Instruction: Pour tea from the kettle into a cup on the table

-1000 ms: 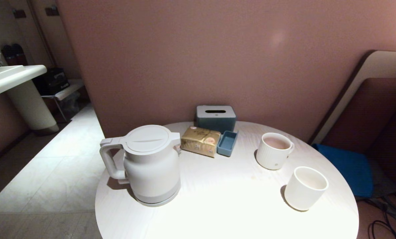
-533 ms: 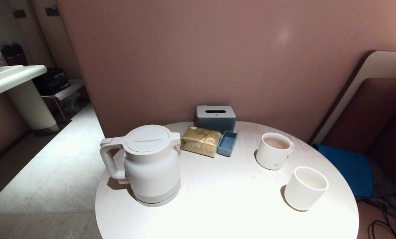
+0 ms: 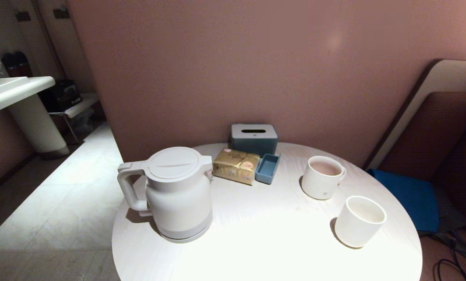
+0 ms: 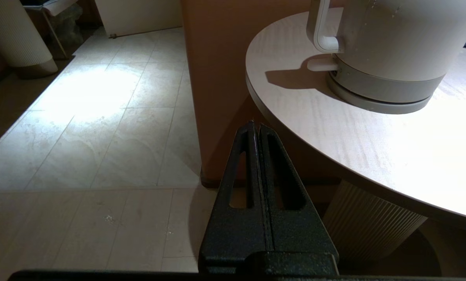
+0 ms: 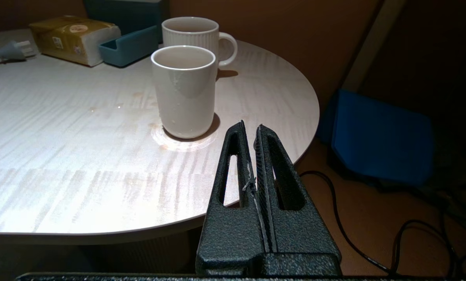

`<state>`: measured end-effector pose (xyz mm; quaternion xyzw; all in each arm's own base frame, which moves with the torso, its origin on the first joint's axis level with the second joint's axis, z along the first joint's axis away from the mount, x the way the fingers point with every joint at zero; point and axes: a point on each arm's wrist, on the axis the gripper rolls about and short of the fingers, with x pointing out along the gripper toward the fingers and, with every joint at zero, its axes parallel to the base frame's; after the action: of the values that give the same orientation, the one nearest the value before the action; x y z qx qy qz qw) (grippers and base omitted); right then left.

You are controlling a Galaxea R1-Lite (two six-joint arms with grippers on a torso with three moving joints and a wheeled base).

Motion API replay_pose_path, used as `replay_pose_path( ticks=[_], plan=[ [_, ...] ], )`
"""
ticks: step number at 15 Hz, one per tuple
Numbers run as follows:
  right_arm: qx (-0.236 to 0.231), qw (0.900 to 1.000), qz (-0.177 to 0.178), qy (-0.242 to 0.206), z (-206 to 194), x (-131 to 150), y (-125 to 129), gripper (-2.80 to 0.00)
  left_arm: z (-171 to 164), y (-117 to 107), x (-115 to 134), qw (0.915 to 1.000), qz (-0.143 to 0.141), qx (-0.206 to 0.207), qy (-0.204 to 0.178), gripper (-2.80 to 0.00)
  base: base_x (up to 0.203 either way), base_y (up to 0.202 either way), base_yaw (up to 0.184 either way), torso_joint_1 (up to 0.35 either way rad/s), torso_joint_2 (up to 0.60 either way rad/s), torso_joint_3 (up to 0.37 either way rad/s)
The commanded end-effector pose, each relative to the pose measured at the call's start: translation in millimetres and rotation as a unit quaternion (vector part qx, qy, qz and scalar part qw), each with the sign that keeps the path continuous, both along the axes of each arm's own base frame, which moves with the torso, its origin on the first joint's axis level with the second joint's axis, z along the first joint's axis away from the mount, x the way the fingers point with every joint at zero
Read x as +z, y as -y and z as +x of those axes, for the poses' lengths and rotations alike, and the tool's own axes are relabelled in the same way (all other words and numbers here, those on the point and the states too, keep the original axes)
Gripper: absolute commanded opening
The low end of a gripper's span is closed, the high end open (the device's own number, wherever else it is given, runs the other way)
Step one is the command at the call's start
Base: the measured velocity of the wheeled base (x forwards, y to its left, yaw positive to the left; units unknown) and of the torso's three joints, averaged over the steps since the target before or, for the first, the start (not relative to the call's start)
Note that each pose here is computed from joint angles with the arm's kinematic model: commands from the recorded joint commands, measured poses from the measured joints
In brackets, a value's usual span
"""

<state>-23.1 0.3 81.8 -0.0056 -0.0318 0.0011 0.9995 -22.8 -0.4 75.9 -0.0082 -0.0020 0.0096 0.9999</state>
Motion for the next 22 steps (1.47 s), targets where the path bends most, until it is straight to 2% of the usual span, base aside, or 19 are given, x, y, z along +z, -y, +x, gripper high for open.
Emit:
replay_pose_path(
  ticks=[1, 3, 4, 16, 22],
  plan=[
    [0.0, 1.0, -0.001, 0.0, 0.1, 0.1, 0.0, -2.8, 0.0, 0.0, 0.0, 1.0, 0.0, 0.0, 0.0, -2.8, 0.0, 0.0, 0.0, 0.0, 0.0, 0.0],
    [0.0, 1.0, -0.001, 0.0, 0.1, 0.1, 0.0, -2.8, 0.0, 0.0, 0.0, 1.0, 0.0, 0.0, 0.0, -2.8, 0.0, 0.0, 0.0, 0.055, -0.09, -0.045],
    [0.0, 1.0, -0.002, 0.0, 0.1, 0.1, 0.0, 0.0, 0.0, 0.0, 0.0, 1.0, 0.0, 0.0, 0.0, -2.8, 0.0, 0.0, 0.0, 0.175, -0.33, -0.153],
    [0.0, 1.0, -0.002, 0.0, 0.1, 0.1, 0.0, 0.0, 0.0, 0.0, 0.0, 1.0, 0.0, 0.0, 0.0, -2.8, 0.0, 0.0, 0.0, 0.275, -0.55, -0.266],
    [0.0, 1.0, 0.0, 0.0, 0.1, 0.1, 0.0, 0.0, 0.0, 0.0, 0.0, 1.0, 0.0, 0.0, 0.0, -2.8, 0.0, 0.0, 0.0, 0.025, -0.05, -0.024]
  ],
)
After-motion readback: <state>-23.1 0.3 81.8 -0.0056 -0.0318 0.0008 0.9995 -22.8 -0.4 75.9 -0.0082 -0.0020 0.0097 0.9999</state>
